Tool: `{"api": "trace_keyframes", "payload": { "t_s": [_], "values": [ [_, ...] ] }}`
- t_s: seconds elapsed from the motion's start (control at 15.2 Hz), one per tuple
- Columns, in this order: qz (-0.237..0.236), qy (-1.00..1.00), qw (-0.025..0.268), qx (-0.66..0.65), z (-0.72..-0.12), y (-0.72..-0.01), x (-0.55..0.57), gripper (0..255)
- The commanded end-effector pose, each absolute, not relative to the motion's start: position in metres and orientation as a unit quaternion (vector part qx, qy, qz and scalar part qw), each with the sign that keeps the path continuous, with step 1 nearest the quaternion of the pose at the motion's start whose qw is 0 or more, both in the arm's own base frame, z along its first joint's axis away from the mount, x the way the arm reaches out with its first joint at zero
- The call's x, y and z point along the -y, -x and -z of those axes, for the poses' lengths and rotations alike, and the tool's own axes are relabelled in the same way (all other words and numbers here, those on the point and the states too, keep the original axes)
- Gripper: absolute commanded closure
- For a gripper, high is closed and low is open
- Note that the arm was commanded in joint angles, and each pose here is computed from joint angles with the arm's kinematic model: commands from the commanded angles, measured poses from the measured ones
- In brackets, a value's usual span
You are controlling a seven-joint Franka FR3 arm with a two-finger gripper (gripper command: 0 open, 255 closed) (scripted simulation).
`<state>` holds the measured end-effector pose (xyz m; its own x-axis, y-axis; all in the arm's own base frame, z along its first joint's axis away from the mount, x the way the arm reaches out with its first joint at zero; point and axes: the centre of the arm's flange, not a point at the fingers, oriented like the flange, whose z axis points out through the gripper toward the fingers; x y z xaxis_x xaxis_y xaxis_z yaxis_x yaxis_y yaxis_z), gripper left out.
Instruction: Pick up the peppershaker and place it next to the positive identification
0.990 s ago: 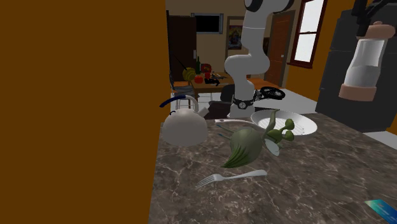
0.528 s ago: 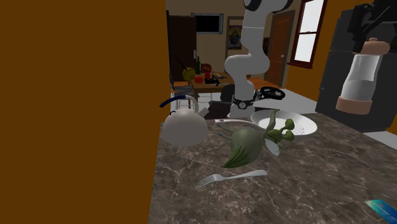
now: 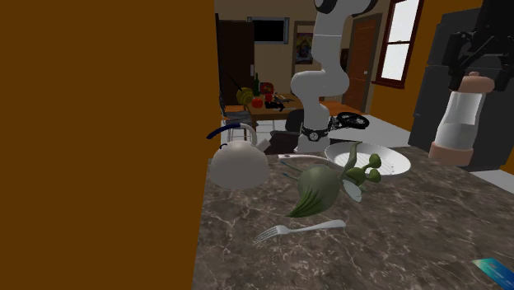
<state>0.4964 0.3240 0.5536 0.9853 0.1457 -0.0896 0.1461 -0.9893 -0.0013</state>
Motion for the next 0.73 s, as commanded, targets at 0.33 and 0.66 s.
{"api": "trace_keyframes", "payload": {
  "t_s": [0.33, 0.66],
  "values": [
    [0.045, -0.996, 0.002, -0.073, -0.516, -0.497, -0.325, 255],
    [0.045, -0.996, 0.002, -0.073, -0.490, -0.497, -0.325, 255]
  ]
}}
